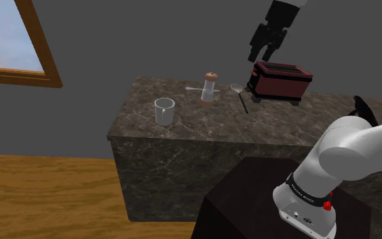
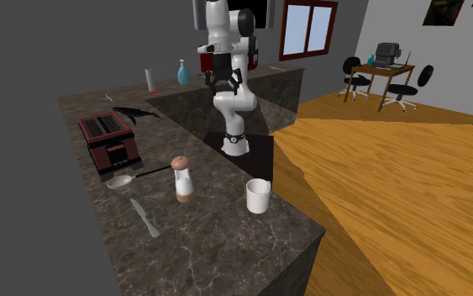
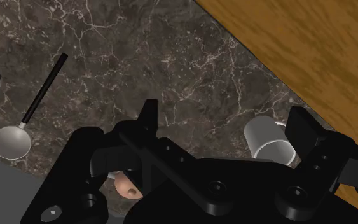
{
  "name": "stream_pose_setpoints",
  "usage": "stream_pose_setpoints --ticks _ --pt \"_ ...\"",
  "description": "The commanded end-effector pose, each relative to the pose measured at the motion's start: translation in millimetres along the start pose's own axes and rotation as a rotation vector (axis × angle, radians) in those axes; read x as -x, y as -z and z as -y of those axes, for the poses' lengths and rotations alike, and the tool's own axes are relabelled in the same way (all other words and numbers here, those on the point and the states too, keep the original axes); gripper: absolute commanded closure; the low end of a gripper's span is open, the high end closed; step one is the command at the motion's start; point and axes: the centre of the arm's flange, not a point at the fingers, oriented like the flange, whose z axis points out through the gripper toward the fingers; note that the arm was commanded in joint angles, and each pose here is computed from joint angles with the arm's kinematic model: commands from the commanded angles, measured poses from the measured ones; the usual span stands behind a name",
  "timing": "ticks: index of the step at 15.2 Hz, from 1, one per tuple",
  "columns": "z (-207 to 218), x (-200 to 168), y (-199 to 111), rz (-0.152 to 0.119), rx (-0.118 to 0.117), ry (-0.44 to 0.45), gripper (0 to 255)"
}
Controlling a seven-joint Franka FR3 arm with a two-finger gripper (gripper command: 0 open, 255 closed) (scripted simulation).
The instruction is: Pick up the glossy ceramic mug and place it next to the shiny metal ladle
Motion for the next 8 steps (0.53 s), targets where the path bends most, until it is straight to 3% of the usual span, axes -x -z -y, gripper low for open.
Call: stream_pose_setpoints --ticks 1,8 --pt "0.0 0.0 0.0 0.0 0.0 0.0 0" --pt "30.0 -57.6 -66.1 0.0 0.006 0.026 0"
